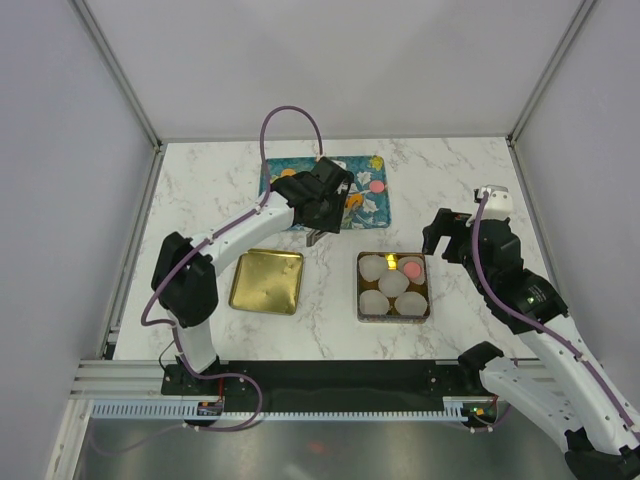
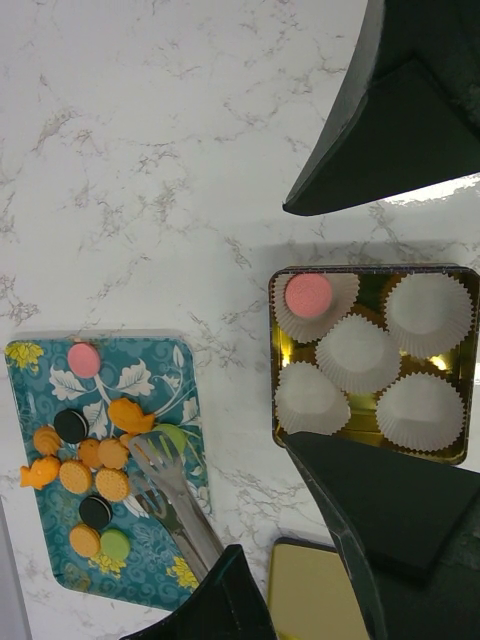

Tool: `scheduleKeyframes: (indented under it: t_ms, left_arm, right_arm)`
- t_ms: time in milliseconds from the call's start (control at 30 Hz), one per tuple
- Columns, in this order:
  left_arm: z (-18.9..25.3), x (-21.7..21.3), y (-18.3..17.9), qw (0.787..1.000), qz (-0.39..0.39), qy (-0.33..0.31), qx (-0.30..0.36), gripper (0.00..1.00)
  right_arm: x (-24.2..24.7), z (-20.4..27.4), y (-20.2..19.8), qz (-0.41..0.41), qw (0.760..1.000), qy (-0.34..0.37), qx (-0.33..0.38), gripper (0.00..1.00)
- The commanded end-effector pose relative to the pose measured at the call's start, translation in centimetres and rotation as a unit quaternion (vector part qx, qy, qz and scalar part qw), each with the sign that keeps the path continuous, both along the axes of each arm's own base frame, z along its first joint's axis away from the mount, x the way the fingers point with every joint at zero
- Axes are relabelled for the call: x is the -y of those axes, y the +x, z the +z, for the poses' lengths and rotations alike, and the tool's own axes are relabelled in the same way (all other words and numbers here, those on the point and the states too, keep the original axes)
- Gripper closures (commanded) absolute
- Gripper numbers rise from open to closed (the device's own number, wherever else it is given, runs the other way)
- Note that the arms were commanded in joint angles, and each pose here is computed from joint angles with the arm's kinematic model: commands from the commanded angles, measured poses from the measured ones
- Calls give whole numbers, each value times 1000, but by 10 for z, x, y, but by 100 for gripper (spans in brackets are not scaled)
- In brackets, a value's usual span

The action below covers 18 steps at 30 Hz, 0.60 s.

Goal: Pack the cookies

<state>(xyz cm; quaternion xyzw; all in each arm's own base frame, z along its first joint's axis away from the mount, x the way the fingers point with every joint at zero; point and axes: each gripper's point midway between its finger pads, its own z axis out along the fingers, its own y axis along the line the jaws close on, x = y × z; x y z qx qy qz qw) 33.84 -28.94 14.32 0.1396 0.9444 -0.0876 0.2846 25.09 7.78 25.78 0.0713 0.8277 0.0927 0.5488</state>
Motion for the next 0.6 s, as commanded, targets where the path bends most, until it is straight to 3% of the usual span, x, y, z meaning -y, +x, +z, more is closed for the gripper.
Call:
scheduleKeyframes:
  t_ms: [0,567]
  left_arm:
    - [-2,-4,6,1000,-10,15,13,45]
    - [-25,-7,11,999,-6,43,1,44]
  right_arm:
    - [0,4,0,-1,1000,4,9,2]
    - [3,2,0,-5,1000,0,9,2]
